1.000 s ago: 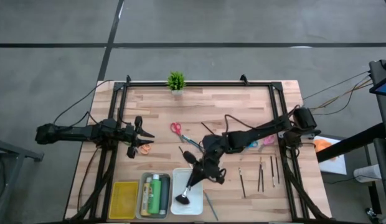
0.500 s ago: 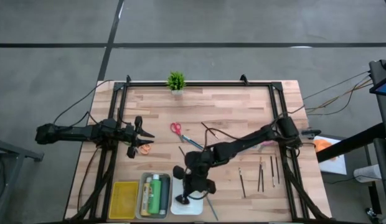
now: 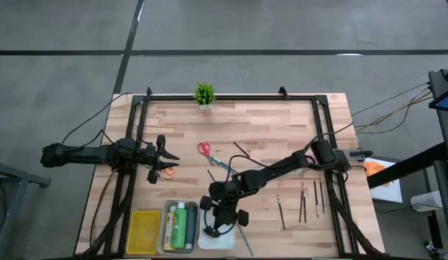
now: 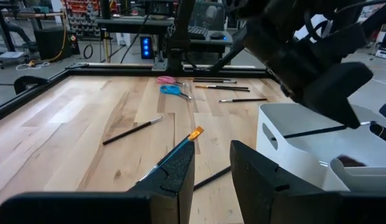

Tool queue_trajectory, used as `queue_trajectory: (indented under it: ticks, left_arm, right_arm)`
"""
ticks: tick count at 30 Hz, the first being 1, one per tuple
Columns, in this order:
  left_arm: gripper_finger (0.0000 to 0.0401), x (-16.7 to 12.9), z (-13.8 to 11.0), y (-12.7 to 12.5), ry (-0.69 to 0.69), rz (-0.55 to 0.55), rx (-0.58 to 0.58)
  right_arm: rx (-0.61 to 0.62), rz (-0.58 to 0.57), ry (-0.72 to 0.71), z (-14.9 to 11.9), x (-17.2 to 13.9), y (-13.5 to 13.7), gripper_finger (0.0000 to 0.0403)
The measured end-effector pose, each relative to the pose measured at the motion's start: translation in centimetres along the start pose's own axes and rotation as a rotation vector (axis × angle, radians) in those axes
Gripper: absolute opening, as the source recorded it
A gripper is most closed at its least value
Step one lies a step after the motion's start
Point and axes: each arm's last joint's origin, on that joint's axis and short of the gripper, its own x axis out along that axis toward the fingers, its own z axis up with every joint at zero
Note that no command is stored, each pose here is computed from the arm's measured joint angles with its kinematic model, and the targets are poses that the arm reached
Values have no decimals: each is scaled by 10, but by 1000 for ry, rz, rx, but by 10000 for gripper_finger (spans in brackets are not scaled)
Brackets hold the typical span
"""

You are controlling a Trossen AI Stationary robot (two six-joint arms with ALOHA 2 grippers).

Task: Pick & Place Paint Supplies
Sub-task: Put the black paint brush into the white bin

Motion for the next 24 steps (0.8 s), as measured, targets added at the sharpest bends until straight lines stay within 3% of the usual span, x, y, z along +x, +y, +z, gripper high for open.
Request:
queue_trajectory:
  ticks: [7,17,24]
  left_arm:
    - [104,0,0,0,0,0,0]
    - [104,0,0,0,0,0,0]
    - [104,0,0,0,0,0,0]
  right_arm:
    - [6,-48,71,-6,1,1,29]
    - [23,-40,84,-8,1,3,115]
    - [81,-44,81,-7,0,2,124]
